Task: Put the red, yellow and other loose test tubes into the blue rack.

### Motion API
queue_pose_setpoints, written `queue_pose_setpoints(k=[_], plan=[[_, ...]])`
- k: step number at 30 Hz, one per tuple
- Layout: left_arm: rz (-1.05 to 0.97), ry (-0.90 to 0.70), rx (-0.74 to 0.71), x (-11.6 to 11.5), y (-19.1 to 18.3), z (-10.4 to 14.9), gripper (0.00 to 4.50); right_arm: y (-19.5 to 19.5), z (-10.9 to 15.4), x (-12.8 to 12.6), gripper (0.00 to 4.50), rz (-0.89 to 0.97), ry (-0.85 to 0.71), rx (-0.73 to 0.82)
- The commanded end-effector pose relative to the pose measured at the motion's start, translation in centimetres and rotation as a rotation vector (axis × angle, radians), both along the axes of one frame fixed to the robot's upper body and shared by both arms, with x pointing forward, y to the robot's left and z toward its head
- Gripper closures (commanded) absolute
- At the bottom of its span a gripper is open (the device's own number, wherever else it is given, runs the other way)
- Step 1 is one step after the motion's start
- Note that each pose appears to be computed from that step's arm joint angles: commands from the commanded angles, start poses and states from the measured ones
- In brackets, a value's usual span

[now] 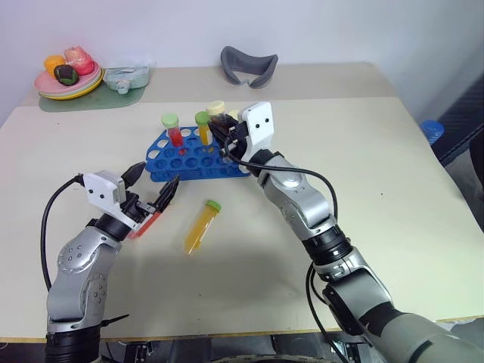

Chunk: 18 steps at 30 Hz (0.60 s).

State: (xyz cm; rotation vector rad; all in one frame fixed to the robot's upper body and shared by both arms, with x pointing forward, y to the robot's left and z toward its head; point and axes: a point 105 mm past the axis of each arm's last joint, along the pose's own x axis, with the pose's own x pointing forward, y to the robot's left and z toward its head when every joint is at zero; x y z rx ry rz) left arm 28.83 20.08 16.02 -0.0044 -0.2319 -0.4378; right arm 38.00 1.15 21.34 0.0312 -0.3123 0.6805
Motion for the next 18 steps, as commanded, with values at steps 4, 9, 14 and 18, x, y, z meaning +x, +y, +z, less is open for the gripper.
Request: queue_pose_setpoints(k=[4,9,14,18], plan=[[-0.069,-0.078,0.056,-0.8,-1.2,0.9,0.00,-1.0,0.3,0.3,3.71,-0.036,-0.081,0.069],[-0.096,-0.083,0.055,-0.8,-1.9,0.5,0.00,-0.6,-0.7,0.5,3.71,-0.039,-0.087,0.077],[-0.103,-0.095,0.037,-0.8,-2.0,0.4,0.00,-0.4,-1.3,0.7,3.71,-0.050,-0.092,0.088],[-0.104,-0.104,0.026,-0.9,-1.8,0.3,0.00,-0.3,-1.6,1.0,3.71,-0.055,-0.094,0.101]])
